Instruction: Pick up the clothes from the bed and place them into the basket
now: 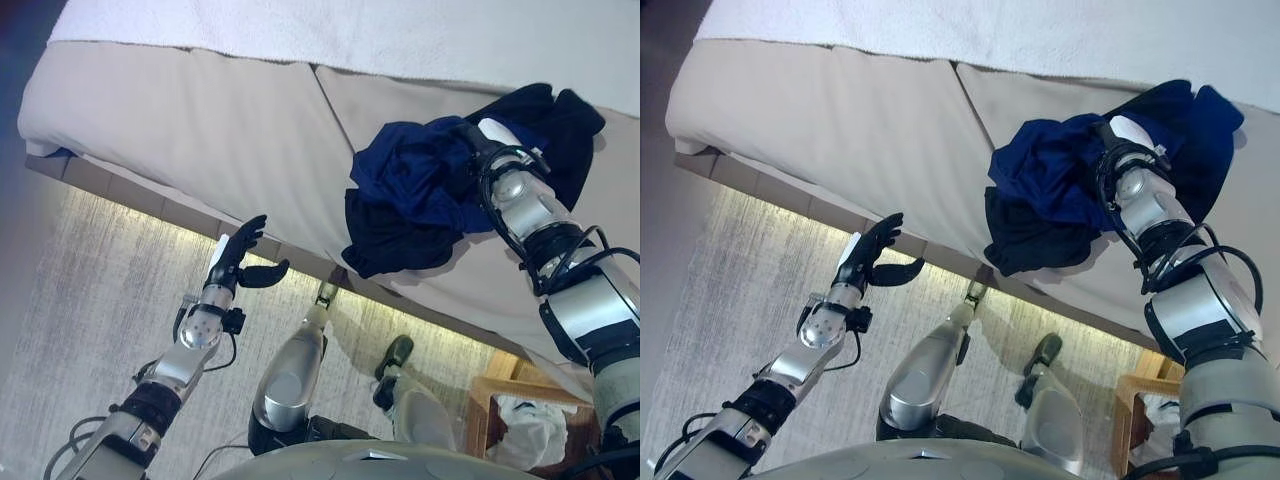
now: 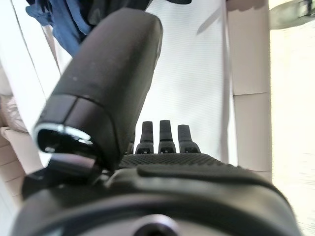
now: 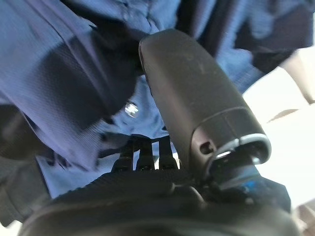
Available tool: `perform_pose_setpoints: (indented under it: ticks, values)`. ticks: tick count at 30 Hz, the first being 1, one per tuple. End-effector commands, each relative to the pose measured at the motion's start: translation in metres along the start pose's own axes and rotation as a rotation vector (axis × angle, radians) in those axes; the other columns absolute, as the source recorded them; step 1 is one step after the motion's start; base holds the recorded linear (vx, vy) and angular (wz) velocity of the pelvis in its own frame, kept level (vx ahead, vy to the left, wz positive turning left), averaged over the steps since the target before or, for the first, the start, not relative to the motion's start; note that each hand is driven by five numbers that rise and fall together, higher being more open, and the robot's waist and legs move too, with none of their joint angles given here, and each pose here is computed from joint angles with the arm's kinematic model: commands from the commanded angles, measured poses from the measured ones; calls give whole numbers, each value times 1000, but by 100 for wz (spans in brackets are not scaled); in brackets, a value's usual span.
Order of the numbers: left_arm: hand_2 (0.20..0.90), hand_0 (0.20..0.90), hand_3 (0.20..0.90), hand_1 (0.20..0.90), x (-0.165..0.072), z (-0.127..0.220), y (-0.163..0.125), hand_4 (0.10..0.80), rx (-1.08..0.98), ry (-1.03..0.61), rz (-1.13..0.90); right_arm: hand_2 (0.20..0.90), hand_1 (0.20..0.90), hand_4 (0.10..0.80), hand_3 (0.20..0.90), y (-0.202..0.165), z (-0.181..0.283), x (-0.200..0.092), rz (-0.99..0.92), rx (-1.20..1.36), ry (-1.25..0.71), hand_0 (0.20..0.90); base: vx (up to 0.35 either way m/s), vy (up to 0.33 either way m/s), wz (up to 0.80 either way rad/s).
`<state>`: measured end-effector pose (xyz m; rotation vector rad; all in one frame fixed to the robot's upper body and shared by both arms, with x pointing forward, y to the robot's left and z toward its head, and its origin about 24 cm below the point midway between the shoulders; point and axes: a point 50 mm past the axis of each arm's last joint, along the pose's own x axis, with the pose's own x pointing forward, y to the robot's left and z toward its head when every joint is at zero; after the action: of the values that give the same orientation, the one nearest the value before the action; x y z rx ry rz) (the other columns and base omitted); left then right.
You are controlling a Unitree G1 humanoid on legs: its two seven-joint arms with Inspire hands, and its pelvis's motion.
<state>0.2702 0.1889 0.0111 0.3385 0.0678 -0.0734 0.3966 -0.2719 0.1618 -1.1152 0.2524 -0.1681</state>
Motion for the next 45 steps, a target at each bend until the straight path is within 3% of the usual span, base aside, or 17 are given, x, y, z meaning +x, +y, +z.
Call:
perform_pose_setpoints:
  ticks: [1, 7, 8, 10, 24, 34, 45]
  values:
    - [900, 900, 900, 900, -1, 39, 6, 800, -87, -216, 50, 900, 900, 800, 900, -62, 38, 0, -177, -87, -88, 900, -44, 11, 0]
    - [900, 900, 900, 900, -1, 41, 1, 800, -104, -224, 57, 900, 900, 800, 900, -68, 26, 3, -172, -94, 7, 900, -43, 27, 2]
    - [900, 900, 900, 900, -2, 42, 1, 800, -105, -225, 58, 620, 620, 473, 573, -69, 25, 3, -179, -95, 11, 620, -41, 30, 4]
    - [900, 900, 900, 900, -2, 43, 2, 800, -106, -228, 58, 300, 300, 100, 200, -72, 25, 3, -205, -91, 6, 300, -18, 8, 1]
    - [900, 900, 900, 900, 0, 41, 9, 800, -70, -209, 75, 300, 300, 100, 200, -77, 40, -4, -289, -32, -132, 300, 10, -6, -4]
    - [900, 900, 900, 900, -7, 14, 13, 800, -11, -79, 75, 300, 300, 100, 200, -65, 32, -10, -257, 63, -204, 300, 96, -19, -10]
    - [900, 900, 900, 900, -17, -10, 15, 800, 39, 6, 33, 300, 300, 100, 200, -76, 29, -18, -177, 509, -277, 300, 76, -27, -7]
